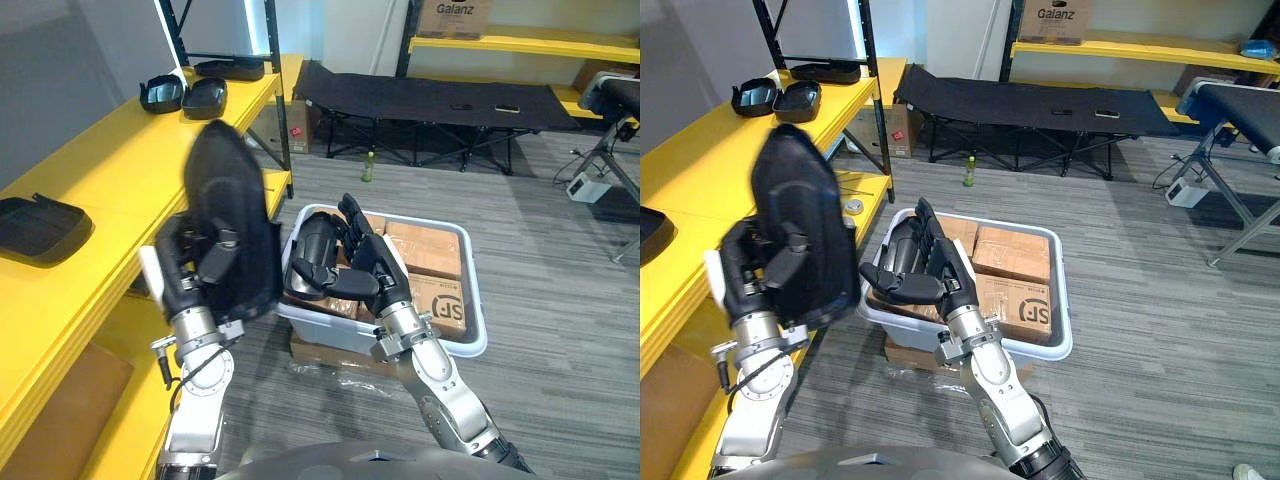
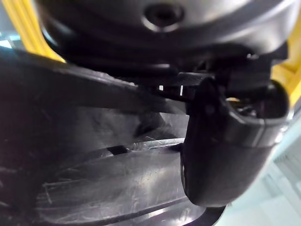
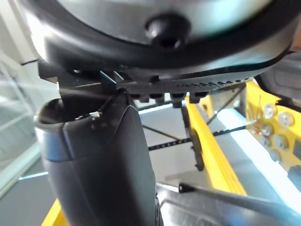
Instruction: Walk over and take three plastic housings, then place them on the shelf
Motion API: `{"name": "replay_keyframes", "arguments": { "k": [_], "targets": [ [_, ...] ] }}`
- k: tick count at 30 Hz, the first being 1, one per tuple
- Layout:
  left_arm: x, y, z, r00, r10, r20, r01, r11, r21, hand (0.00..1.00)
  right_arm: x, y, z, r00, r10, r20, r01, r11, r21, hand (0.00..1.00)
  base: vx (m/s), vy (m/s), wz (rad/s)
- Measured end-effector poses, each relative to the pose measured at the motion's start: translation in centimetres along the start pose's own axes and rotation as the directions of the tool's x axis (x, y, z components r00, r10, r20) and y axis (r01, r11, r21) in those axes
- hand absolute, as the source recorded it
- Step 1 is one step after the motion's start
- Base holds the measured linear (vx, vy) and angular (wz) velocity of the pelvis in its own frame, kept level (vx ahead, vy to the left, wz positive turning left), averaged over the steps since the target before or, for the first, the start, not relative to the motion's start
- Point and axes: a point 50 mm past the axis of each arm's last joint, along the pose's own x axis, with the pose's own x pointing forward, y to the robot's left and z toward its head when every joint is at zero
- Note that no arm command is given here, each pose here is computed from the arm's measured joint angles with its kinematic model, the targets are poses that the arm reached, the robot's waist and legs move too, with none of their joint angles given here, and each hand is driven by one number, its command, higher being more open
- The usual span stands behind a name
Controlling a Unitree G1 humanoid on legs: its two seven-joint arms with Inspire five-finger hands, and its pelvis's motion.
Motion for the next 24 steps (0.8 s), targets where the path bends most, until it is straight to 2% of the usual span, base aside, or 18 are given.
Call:
{"name": "replay_keyframes", "arguments": {
  "k": [4, 8, 10, 13, 18, 24],
  "targets": [
    [0.3, 1.4, -0.2, 0.990, 0.142, -0.009, -0.142, 0.990, -0.007, 0.00, -0.1, -0.2, -0.4, 1.000, 0.021, -0.019, -0.019, 0.996, 0.093, 1.00, -0.01, 0.019, 0.05],
    [0.4, 1.9, 0.1, 0.982, 0.190, 0.001, -0.189, 0.980, -0.055, 0.00, -0.2, -0.5, -0.6, 0.999, 0.044, -0.014, -0.040, 0.982, 0.187, 1.00, 0.00, 0.005, 0.01],
    [0.5, 2.2, 0.3, 0.979, 0.206, 0.006, -0.204, 0.972, -0.115, 0.00, -0.4, -1.4, -0.7, 1.000, -0.001, 0.000, 0.001, 0.964, 0.267, 1.00, 0.00, 0.000, 0.00],
    [0.7, 2.9, 0.7, 0.973, 0.229, 0.035, -0.218, 0.957, -0.194, 0.00, -1.0, -3.2, -0.6, 0.998, -0.063, 0.011, 0.059, 0.964, 0.261, 1.00, 0.00, 0.000, 0.00],
    [0.9, 3.7, 2.1, 0.968, 0.232, 0.099, -0.190, 0.927, -0.323, 0.00, -1.6, -5.3, -0.3, 0.993, -0.111, 0.033, 0.099, 0.964, 0.245, 1.00, 0.00, 0.010, 0.07],
    [0.7, 4.2, 4.7, 0.965, 0.147, 0.219, -0.031, 0.889, -0.458, 0.00, -1.0, -4.7, -0.2, 0.997, -0.058, 0.045, 0.046, 0.971, 0.234, 1.00, 0.00, 0.005, 0.37]
  ]
}}
